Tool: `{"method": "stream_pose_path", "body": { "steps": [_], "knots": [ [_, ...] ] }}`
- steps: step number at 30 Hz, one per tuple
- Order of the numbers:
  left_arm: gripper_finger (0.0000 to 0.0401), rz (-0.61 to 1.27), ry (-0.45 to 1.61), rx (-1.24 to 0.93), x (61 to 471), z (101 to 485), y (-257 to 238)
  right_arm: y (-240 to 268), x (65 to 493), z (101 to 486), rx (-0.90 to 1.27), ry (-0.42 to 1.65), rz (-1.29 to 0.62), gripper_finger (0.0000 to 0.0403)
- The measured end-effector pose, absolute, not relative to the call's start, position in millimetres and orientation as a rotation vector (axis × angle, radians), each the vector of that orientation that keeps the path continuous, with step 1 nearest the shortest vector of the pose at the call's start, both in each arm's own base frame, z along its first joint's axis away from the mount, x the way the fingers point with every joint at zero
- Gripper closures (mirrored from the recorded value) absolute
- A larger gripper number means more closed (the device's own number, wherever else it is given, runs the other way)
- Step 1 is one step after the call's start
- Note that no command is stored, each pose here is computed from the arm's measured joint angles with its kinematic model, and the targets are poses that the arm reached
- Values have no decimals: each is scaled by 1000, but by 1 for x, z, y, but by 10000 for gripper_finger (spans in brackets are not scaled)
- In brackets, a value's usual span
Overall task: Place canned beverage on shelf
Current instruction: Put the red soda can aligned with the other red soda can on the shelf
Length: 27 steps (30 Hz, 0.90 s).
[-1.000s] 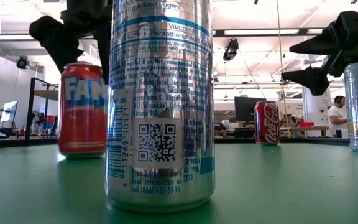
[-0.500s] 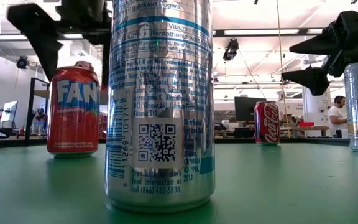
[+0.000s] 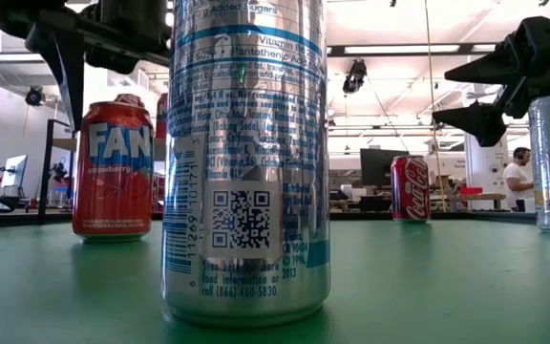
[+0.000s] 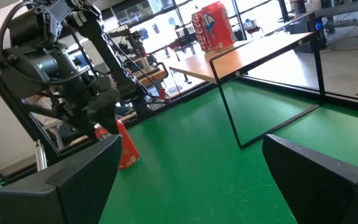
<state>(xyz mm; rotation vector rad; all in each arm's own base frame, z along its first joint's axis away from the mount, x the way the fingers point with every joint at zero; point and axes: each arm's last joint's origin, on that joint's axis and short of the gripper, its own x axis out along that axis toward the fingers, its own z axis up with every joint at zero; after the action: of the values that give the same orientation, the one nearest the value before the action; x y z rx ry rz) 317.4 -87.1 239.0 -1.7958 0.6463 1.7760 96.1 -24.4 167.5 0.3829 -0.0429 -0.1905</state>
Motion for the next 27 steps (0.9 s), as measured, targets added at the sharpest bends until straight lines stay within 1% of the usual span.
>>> {"method": "stream_pose_path", "body": {
  "steps": [4,7,10,15,16,21,27],
  "knots": [
    [8,1848,606,-1796,320,230,-88,-24,96,168,383,-43,-190,21],
    [23,1886,614,-1749,319,226,-88,-24,96,168,383,-43,-190,21],
    [51,1897,623,-1723,319,222,-88,-24,96,167,383,-43,-190,21],
    [118,1879,659,-1682,318,222,-89,-24,96,168,383,-43,-190,21],
    [123,1871,664,-1674,318,222,-90,-24,96,167,383,-43,-190,21],
    [123,1793,721,-1593,318,222,-90,-24,96,168,383,-43,-190,21],
    [123,1536,929,-1307,319,223,-89,-24,96,167,383,-43,-190,21]
  ]
}}
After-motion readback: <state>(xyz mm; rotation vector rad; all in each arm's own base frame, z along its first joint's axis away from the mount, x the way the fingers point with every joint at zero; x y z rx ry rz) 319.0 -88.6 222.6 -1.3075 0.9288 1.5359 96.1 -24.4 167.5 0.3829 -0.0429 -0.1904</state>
